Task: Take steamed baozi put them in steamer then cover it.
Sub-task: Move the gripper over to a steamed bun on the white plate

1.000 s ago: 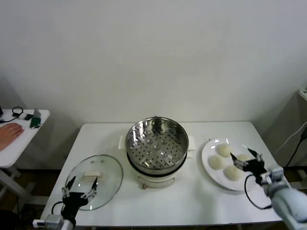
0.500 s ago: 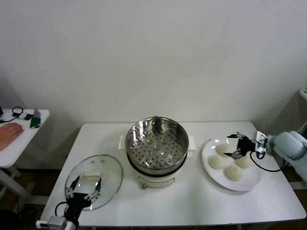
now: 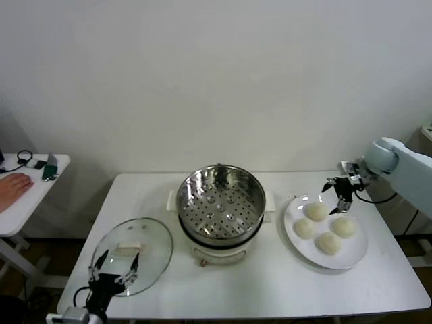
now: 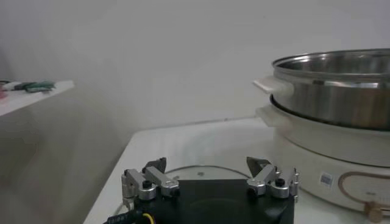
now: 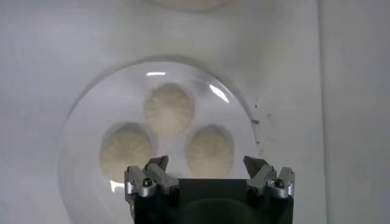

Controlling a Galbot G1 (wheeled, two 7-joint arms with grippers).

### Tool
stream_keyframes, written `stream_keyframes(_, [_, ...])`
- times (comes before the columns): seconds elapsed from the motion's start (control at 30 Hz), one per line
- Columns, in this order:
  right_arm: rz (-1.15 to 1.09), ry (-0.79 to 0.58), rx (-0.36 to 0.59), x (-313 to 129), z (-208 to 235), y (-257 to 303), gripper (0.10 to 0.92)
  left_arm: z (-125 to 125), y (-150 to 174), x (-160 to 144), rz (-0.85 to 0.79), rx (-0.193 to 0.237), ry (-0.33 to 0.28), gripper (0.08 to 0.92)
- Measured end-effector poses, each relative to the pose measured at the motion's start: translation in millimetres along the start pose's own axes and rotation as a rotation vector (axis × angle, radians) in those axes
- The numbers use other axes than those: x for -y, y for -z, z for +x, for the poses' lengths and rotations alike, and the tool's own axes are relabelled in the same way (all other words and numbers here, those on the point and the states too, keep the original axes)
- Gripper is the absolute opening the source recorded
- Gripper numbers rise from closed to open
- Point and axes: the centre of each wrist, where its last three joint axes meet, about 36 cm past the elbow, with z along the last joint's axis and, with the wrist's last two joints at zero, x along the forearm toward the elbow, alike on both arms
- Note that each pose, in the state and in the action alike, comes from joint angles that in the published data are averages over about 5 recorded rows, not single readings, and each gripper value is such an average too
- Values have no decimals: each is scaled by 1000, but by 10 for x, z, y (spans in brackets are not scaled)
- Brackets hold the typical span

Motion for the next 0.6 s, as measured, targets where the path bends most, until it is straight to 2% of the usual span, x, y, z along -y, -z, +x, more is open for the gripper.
stream_keyframes(0.27, [21, 21, -69, 73, -300, 62, 823, 37, -35, -61, 3, -8, 16, 823])
stream_keyframes(0.6, [-12, -22, -48, 49, -706, 68, 823, 38, -73, -85, -3, -9, 22, 823])
